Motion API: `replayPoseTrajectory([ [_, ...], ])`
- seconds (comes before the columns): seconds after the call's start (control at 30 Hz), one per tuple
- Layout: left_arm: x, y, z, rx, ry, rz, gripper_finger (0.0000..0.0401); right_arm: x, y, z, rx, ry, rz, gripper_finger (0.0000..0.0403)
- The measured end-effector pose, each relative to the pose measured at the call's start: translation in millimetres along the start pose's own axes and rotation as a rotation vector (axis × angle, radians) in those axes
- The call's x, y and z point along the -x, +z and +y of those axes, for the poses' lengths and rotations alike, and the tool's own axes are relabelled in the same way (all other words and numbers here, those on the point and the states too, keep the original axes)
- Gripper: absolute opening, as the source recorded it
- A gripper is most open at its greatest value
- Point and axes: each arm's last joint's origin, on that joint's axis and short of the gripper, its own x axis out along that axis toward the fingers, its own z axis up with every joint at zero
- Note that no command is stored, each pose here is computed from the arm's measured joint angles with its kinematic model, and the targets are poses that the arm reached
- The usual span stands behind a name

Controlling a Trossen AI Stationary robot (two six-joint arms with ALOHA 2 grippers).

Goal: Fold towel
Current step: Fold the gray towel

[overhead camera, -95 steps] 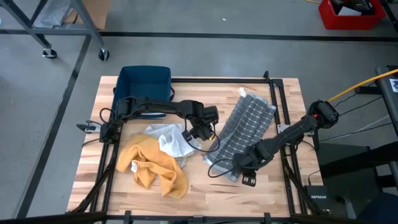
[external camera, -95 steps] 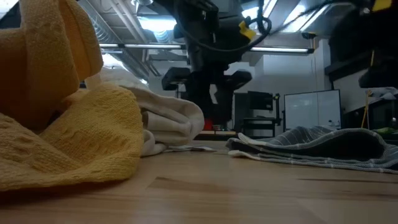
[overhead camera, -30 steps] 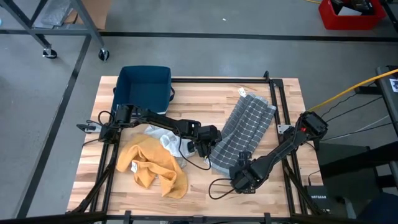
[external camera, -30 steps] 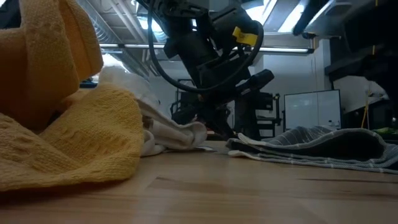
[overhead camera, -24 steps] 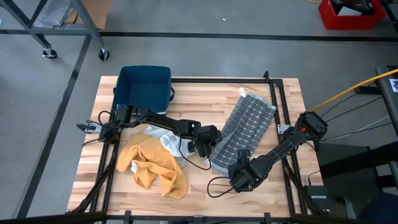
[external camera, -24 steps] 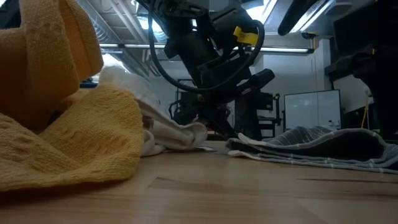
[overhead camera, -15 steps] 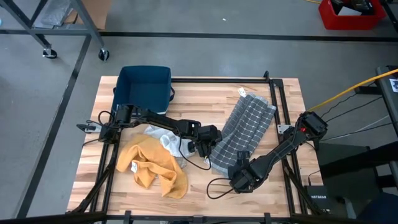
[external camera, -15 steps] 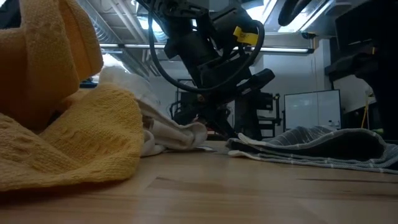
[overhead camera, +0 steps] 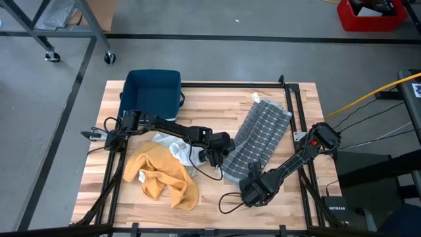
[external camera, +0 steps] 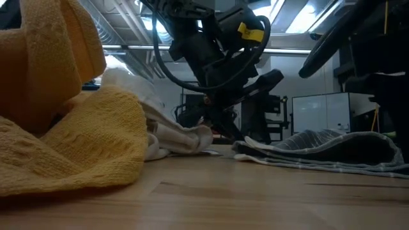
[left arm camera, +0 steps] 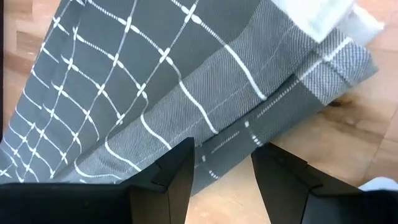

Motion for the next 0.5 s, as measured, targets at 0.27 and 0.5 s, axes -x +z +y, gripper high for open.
replayPoseTrajectory([
  [0.27, 0.0, 2.9, -0.8, -0.002, -0.018, -0.065, 0.0153, -0.3, 1.5, 0.4, -0.003, -0.006, -0.021, 0.0177],
  [0.5, 0.0, 11.0, -3.4, -0.011, -0.050, -0.165, 0.0153, -0.7, 2.0, 0.6, -0.005, -0.005, -0.026, 0.0177],
])
